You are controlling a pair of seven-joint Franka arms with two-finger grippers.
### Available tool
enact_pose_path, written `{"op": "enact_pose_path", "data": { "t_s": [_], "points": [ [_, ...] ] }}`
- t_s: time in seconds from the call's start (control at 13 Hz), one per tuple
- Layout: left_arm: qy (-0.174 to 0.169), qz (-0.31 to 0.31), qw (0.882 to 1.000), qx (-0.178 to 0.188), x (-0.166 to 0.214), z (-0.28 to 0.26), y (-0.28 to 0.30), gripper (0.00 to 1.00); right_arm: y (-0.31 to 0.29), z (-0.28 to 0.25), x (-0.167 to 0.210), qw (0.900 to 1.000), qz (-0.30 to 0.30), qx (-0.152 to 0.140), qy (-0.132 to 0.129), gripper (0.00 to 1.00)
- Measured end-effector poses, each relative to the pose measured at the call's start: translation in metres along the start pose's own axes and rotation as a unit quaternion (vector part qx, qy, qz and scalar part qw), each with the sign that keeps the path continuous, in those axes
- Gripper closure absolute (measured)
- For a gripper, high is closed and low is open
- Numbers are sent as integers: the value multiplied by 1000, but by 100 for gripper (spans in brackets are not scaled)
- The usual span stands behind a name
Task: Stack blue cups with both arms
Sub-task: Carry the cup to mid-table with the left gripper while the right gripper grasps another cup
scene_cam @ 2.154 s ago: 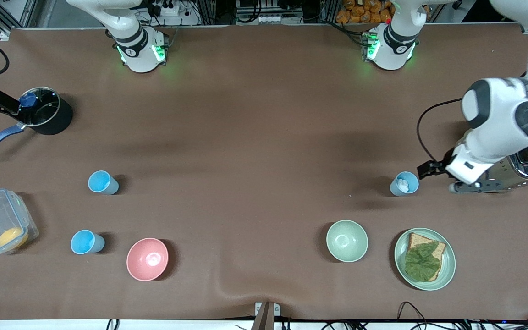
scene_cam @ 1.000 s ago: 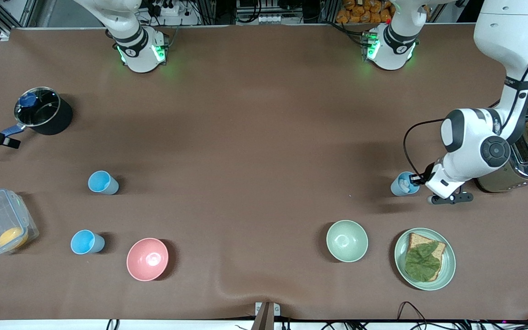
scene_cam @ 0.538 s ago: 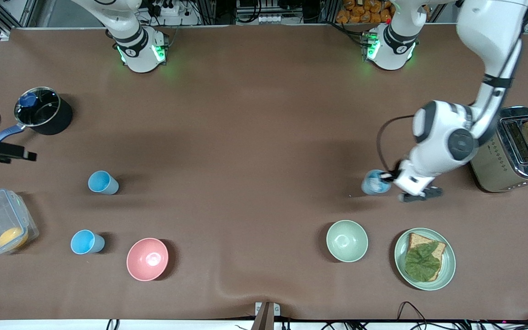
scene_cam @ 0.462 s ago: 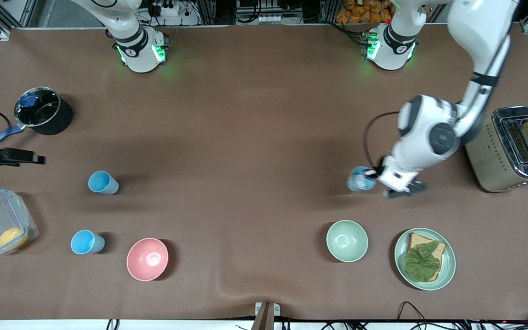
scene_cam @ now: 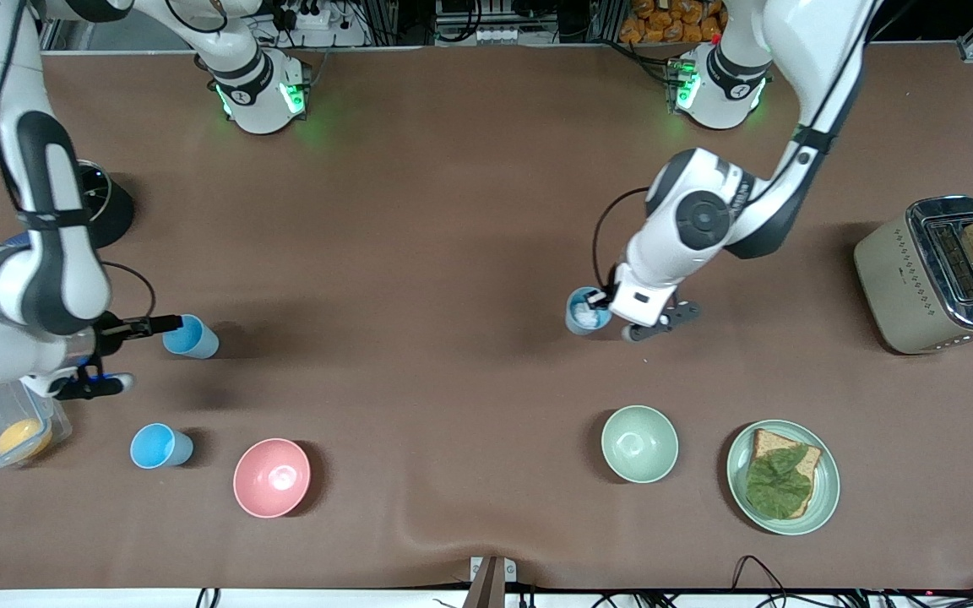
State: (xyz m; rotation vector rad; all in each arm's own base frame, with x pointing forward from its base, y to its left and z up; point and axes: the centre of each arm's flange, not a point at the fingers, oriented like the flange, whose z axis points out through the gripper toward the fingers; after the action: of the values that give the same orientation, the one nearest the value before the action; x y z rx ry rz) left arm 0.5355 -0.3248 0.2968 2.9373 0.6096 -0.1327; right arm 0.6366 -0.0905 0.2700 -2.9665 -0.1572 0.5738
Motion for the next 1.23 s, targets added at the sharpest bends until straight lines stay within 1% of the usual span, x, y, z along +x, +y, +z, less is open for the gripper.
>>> {"op": "enact_pose_path", "data": {
  "t_s": [0.08, 0.23, 0.38, 0.46, 0.62, 0.69, 0.77, 0.85, 1.0, 1.08, 1.15, 1.23],
  "points": [
    [-3, -11, 1000, -1, -7, 5, 11, 97, 4, 4, 2, 1000, -3, -9, 12, 0],
    [-10, -47, 999, -2, -21, 16, 32, 97, 8, 6, 4, 999, -9, -17, 29, 0],
    [-18, -73, 997, 1, -40, 30, 50, 97, 6, 11, 5, 999, -12, -17, 29, 0],
    [-21, -76, 997, 1, -50, 37, 57, 97, 5, 18, 6, 1000, -14, -15, 23, 0],
    [-20, -76, 997, -11, -61, 52, 67, 97, 4, 39, 7, 1000, -15, -11, 7, 0],
    [-20, -75, 997, -16, -65, 60, 71, 97, 4, 48, 8, 1000, -14, -11, 3, 0],
    [-21, -72, 997, -19, -68, 67, 75, 97, 5, 52, 10, 1000, -15, -12, 5, 0],
    [-21, -72, 997, -20, -72, 71, 79, 97, 5, 53, 12, 1000, -15, -14, 11, 0],
    [-17, -74, 997, -19, -77, 75, 86, 97, 6, 50, 17, 999, -18, -21, 33, 0],
    [-12, -75, 997, -18, -78, 76, 90, 97, 7, 51, 18, 999, -27, -23, 37, 4],
    [-8, -77, 997, -17, -80, 77, 93, 97, 7, 53, 19, 998, -43, -24, 35, 4],
    [-5, -80, 997, -18, -82, 78, 97, 97, 8, 56, 19, 997, -59, -24, 33, 15]
  ]
}}
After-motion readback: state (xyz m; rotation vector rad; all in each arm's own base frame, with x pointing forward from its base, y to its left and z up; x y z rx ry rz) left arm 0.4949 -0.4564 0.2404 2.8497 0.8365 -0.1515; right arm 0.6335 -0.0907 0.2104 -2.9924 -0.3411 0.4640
